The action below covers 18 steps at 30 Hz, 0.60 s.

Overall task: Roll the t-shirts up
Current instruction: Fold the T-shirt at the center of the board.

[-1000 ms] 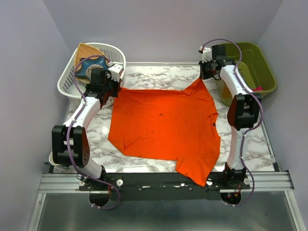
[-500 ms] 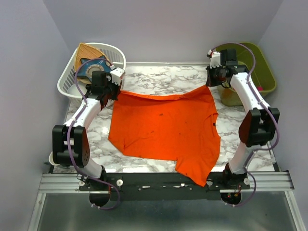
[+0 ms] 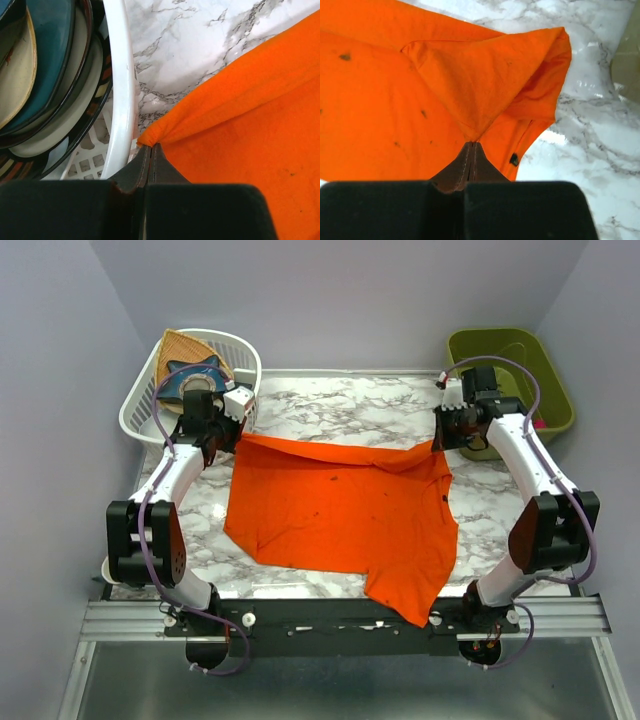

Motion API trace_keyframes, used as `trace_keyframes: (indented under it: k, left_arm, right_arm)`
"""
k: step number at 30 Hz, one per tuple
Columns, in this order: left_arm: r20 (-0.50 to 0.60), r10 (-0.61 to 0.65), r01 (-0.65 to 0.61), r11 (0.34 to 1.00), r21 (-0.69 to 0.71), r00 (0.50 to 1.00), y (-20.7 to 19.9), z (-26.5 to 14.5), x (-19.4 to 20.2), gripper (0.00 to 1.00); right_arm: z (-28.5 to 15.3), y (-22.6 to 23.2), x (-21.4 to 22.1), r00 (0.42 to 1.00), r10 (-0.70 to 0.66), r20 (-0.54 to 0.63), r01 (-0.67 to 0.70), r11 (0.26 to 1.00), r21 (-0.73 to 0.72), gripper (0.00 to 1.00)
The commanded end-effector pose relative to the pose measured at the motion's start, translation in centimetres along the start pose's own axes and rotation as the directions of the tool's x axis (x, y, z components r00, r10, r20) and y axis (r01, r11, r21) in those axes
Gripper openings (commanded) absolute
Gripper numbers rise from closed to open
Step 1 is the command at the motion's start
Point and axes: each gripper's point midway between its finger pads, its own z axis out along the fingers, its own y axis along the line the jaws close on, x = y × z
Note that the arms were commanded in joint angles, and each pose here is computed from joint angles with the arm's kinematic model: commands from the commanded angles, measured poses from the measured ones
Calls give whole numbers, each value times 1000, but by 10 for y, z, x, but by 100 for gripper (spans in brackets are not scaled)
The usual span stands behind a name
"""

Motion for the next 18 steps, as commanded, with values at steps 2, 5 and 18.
trace_keyframes:
  k: [2,5,18]
  left_arm:
    - [3,26,-26,999,20,1000,-3,-11,-1,0]
    - [1,25,-25,999,29,1000,-6,-11,2,0]
    - [-36,61,-60,998,36,997,-7,-16,12,0]
  right_arm:
    - [-43,19,12,994,114,5,-113,992,-61,0]
    - [-57,28,17,985,172,-5,-171,982,-85,0]
    - [-63,50,63,931,338,-136,-356,923,-148,0]
